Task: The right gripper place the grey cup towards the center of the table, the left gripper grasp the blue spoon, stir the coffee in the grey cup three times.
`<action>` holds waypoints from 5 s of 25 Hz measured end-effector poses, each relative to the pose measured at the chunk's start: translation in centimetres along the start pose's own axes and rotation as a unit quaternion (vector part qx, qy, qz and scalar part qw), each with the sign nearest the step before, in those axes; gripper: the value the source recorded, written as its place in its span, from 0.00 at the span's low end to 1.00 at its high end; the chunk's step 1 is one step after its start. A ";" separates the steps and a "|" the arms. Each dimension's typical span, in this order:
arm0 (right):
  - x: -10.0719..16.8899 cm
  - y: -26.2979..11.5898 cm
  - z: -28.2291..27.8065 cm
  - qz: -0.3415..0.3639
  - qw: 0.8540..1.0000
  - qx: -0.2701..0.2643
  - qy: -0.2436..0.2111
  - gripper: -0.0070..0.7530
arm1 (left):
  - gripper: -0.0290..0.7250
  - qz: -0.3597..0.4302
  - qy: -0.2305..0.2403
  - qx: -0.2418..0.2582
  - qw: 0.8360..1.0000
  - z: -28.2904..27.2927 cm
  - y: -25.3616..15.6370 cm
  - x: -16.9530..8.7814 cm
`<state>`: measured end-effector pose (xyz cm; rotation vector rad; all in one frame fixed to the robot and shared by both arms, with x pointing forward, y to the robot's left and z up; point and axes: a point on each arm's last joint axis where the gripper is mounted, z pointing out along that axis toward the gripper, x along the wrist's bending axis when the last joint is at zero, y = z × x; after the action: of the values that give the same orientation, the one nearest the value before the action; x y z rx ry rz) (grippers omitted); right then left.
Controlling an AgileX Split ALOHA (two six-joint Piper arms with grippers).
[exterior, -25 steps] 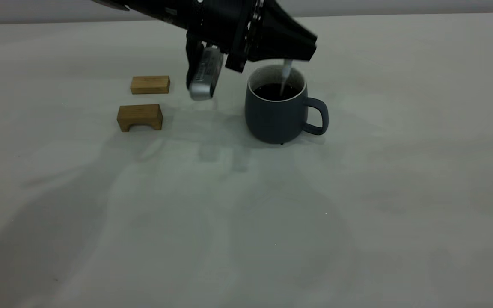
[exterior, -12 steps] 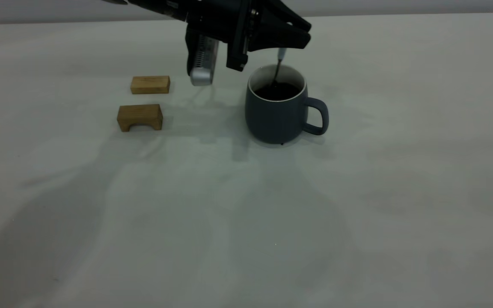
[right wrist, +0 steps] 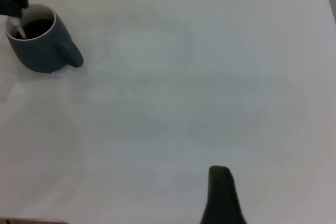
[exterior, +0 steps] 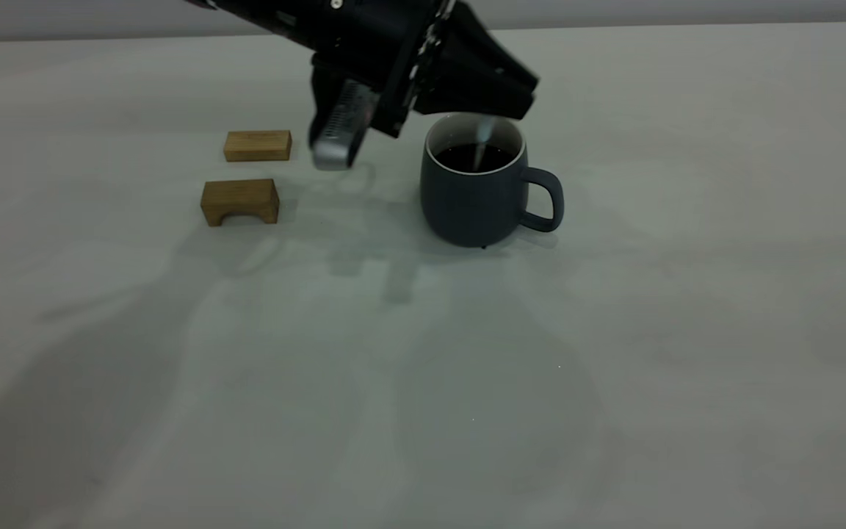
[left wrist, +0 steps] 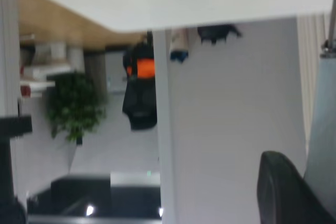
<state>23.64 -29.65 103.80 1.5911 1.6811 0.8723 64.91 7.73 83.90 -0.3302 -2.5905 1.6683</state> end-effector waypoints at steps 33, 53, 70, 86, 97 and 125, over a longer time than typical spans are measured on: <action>0.0 0.0 0.0 0.000 1.000 0.000 0.000 0.78 | 0.18 -0.027 -0.001 0.020 0.999 -1.7 0.5 -0.2; 0.0 0.0 0.0 0.000 1.000 0.000 0.000 0.78 | 0.23 0.053 -0.039 -0.023 0.998 -1.7 1.2 -1.0; 0.0 0.0 0.0 0.000 1.000 0.000 0.000 0.78 | 0.44 0.223 0.081 -0.128 0.963 -5.3 -3.2 -0.2; 0.0 0.0 0.0 0.000 1.000 0.000 0.000 0.78 | 0.44 0.535 0.210 -0.465 0.673 -21.3 -20.8 6.0; 0.0 0.0 0.0 0.000 1.000 0.000 0.000 0.78 | 0.44 0.626 0.221 -0.582 0.470 -28.9 -29.8 17.2; 0.0 0.0 0.0 0.000 1.000 0.000 0.000 0.78 | 0.44 0.554 0.124 -0.679 0.467 -23.3 -15.4 43.3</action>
<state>23.64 -29.65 103.80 1.5911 1.6811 0.8723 23.70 31.17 104.16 -2.2479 -2.6281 -1.2029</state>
